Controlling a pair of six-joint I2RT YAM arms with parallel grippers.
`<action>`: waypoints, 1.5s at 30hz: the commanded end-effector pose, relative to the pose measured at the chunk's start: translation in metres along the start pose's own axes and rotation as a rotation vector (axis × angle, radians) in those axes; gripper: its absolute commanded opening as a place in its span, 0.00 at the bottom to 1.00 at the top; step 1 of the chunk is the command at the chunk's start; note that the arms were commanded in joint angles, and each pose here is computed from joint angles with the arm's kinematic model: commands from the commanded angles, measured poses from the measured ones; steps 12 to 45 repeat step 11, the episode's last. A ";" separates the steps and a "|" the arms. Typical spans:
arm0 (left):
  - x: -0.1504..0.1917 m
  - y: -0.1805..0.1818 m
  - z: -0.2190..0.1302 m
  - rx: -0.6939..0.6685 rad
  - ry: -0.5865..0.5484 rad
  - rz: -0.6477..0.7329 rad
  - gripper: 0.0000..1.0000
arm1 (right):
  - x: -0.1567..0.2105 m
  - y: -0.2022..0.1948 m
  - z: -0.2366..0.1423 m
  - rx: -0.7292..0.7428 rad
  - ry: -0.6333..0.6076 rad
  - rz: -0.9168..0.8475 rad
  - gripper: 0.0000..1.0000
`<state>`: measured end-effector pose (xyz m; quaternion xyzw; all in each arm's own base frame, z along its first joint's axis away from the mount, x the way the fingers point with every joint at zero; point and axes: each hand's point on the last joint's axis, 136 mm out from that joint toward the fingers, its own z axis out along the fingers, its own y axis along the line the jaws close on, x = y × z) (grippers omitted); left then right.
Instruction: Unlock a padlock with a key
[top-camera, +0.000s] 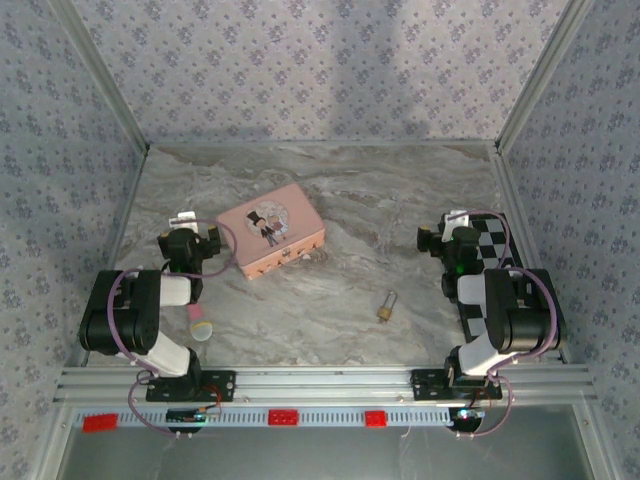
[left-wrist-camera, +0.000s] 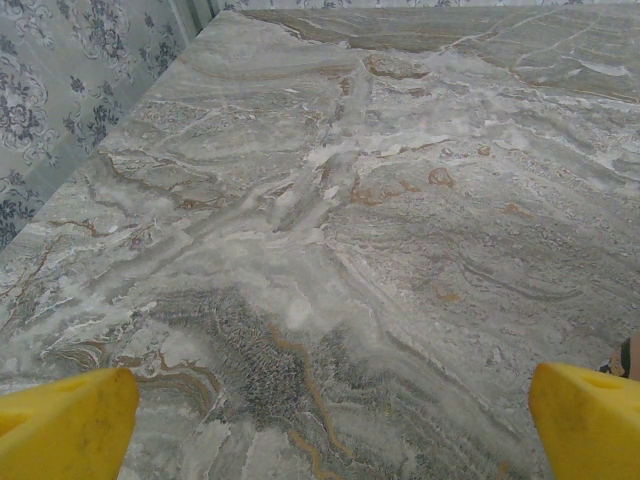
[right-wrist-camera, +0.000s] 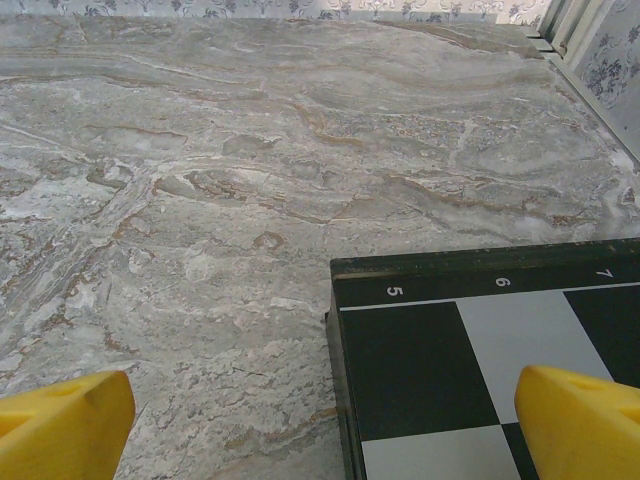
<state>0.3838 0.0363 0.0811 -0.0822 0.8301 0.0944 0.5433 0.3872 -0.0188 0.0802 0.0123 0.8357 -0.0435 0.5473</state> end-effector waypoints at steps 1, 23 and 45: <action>-0.014 -0.003 0.002 0.016 -0.044 -0.027 1.00 | -0.005 -0.003 0.002 0.008 -0.005 0.012 0.99; -0.014 -0.003 0.002 0.014 -0.044 -0.027 1.00 | -0.006 -0.003 0.002 0.009 -0.008 0.012 0.99; -0.014 -0.003 0.002 0.014 -0.044 -0.027 1.00 | -0.006 -0.003 0.002 0.009 -0.008 0.012 0.99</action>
